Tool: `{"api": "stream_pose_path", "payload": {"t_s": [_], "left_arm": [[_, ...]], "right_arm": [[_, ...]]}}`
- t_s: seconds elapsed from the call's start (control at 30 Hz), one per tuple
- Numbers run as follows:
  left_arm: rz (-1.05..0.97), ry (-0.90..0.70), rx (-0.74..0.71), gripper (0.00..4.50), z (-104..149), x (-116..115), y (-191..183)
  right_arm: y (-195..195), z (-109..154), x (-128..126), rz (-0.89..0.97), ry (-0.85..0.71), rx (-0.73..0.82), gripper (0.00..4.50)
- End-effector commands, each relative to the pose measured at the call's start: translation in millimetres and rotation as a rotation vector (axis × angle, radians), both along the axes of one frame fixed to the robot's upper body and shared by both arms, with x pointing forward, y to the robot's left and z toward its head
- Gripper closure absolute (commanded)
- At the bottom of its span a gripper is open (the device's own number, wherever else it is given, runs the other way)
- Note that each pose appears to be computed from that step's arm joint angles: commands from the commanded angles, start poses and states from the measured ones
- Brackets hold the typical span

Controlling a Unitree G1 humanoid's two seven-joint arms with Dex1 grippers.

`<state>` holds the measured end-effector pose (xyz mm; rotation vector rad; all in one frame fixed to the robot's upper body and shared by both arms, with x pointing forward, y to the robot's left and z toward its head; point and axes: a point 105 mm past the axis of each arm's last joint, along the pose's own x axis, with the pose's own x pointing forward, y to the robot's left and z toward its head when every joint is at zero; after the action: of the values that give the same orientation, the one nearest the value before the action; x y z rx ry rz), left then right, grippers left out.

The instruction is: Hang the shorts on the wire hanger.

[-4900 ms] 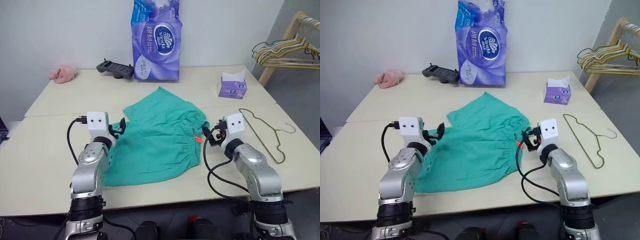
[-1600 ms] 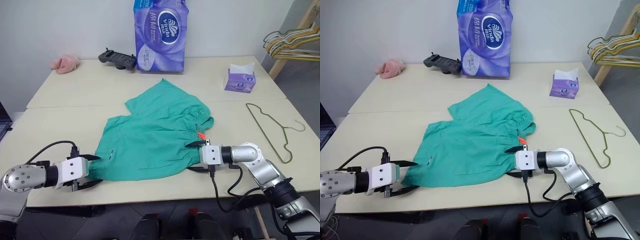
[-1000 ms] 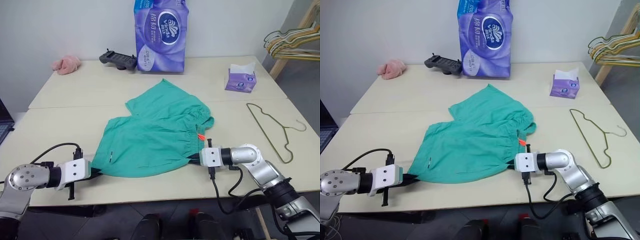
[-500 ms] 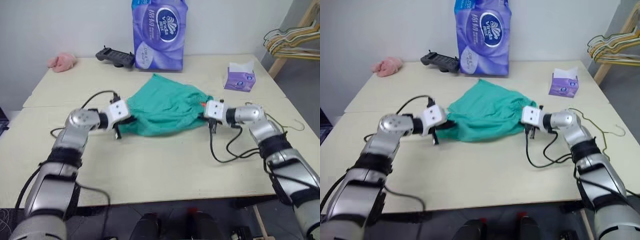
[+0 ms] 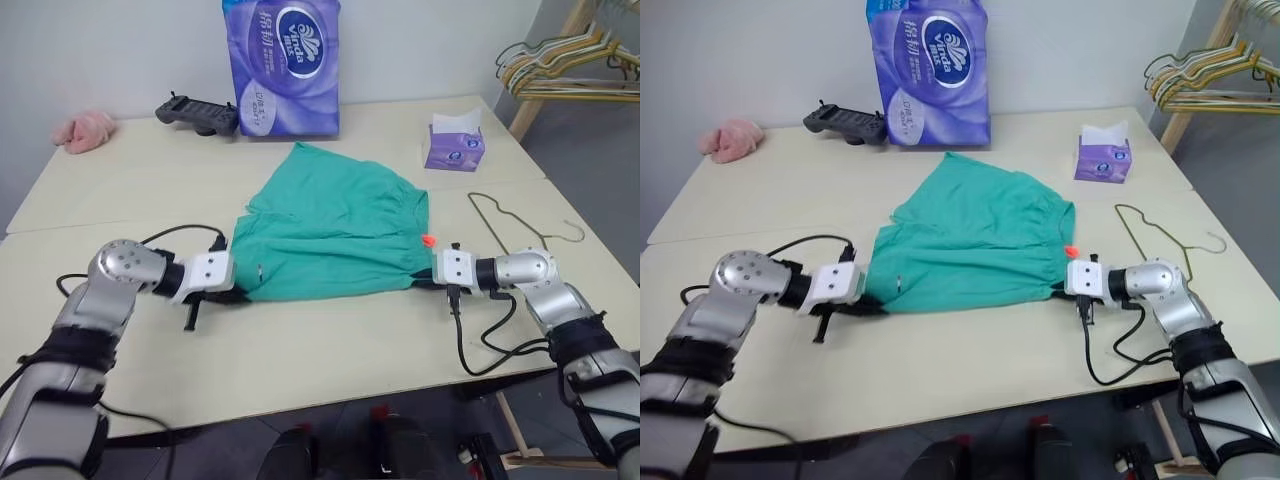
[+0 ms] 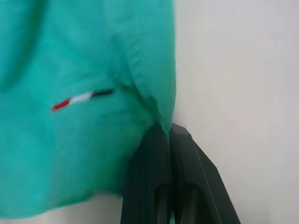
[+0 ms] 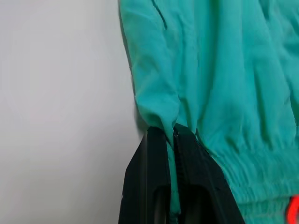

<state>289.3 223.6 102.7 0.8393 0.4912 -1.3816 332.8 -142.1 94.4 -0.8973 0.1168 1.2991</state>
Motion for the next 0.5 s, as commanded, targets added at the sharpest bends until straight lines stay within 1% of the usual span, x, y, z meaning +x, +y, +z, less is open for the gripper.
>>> {"api": "stream_pose_path", "payload": {"t_s": [0.03,0.17,0.27,0.5], "left_arm": [[-0.039,0.027,-0.033,4.47,15,-18,-8],[-0.014,0.043,-0.040,4.47,13,-24,-10],[-0.013,0.074,-0.052,4.47,12,-32,-13],[-0.025,0.159,-0.051,4.47,3,-63,-12]], "right_arm": [[4,8,-2,0.002,-0.029,0.019,4.50],[8,8,-3,0.002,-0.031,0.024,4.50],[10,7,-7,0.018,-0.021,0.020,4.50],[8,-3,-40,0.095,0.055,-0.027,4.50]]}}
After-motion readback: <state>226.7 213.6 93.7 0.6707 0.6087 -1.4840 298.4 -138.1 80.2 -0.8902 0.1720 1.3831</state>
